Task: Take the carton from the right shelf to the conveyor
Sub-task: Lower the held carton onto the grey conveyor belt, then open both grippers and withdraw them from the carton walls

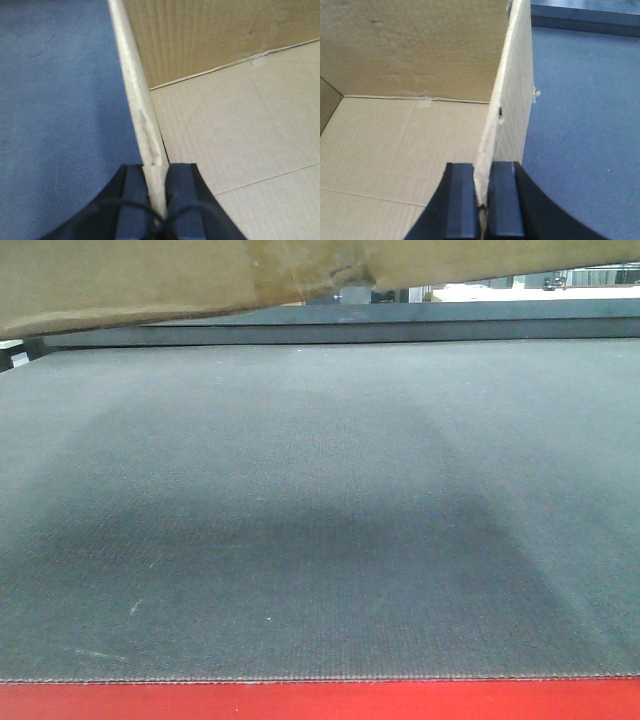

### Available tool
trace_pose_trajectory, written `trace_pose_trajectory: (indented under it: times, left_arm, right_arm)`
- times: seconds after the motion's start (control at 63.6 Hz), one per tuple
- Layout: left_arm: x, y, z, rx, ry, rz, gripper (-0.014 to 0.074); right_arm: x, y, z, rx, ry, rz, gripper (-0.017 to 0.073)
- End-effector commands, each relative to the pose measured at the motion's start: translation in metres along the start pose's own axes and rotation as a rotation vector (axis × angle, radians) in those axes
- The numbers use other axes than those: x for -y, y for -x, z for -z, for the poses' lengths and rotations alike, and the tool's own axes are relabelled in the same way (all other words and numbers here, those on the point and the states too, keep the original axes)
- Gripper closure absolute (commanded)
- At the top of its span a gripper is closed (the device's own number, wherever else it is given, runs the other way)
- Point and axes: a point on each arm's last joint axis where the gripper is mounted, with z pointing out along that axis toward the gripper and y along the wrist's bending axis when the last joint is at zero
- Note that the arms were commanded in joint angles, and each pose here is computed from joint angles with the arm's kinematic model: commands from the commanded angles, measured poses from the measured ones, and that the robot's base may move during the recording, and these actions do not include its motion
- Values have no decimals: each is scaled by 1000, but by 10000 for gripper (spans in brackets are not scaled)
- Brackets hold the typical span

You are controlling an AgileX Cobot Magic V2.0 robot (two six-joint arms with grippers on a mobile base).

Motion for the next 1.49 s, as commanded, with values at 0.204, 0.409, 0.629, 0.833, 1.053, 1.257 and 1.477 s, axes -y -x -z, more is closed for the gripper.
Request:
trace_pose_trajectory:
  times: [0.204,0.409,0.629,0.833,1.053,1.257,1.477]
  left_arm:
    - [-7,13,-5,110,2,14,610]
    - [-27,15,-55,14,-2,98,610]
    - [-38,10,-113,-90,20,122,610]
    - [-37,4,-158,-141,49,92,610]
    - [-34,-7,-197,-206,53,81,610]
    - [-33,-12,-210,-236,56,78,421]
    - [-33,-7,-202,-232,59,80,-18]
  right_arm:
    - [0,6,1,58,-2,22,629]
    - [10,1,-30,-40,-78,20,629]
    - [24,-9,-86,-178,-145,-5,629]
    - [31,-25,-141,-290,-176,-5,629]
    - [34,-44,-188,-388,-195,3,609]
    - [34,-48,-199,-387,-192,6,273]
    - [34,-43,-190,-365,-188,4,-7]
